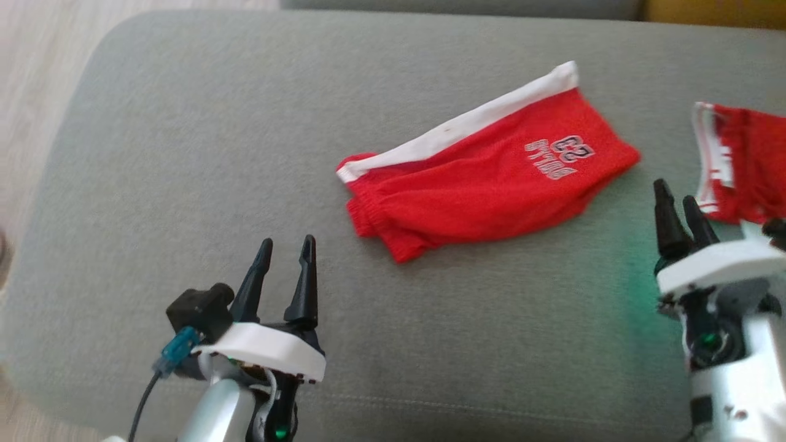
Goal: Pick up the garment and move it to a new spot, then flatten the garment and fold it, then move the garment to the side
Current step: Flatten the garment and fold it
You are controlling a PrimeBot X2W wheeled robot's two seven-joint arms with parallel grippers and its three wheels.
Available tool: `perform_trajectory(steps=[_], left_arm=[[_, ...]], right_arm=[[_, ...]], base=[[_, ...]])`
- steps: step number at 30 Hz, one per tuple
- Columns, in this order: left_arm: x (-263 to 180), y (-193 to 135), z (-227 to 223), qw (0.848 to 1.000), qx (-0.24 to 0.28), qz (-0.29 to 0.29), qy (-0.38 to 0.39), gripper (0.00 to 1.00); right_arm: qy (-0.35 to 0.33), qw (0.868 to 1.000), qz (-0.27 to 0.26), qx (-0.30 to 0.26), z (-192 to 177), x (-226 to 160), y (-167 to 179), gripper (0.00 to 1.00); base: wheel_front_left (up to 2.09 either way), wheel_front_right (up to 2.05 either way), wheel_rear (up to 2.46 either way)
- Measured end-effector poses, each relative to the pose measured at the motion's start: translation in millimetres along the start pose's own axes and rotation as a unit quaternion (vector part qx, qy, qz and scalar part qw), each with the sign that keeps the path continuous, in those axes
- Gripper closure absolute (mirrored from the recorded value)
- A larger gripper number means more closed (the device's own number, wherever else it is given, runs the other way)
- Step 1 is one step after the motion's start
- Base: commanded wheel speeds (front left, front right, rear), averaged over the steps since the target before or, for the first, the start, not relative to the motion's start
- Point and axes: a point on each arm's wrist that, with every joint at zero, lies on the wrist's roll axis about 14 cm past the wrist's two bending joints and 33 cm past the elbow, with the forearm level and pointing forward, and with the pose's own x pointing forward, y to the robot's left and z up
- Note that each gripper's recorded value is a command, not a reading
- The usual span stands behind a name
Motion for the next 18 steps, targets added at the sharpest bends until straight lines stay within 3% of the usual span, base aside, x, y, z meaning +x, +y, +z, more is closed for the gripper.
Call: perform_trajectory(steps=[4, 8, 18], left_arm=[[-3, 11, -6, 1.000, -0.001, 0.019, 0.010, 0.00], [0, 13, -6, 0.999, 0.044, 0.018, 0.010, 0.00], [2, 15, -12, 0.999, 0.036, 0.030, 0.021, 0.00]], right_arm=[[0.046, 0.997, -0.008, 0.054, -13, 23, -3, 0.00], [0.093, 0.992, -0.016, 0.090, -29, 44, -5, 0.00], [0.159, 0.980, -0.031, 0.112, -52, 83, -2, 0.00]], base=[[0.00, 0.00, 0.00], [0.00, 0.00, 0.00], [0.00, 0.00, 0.00]])
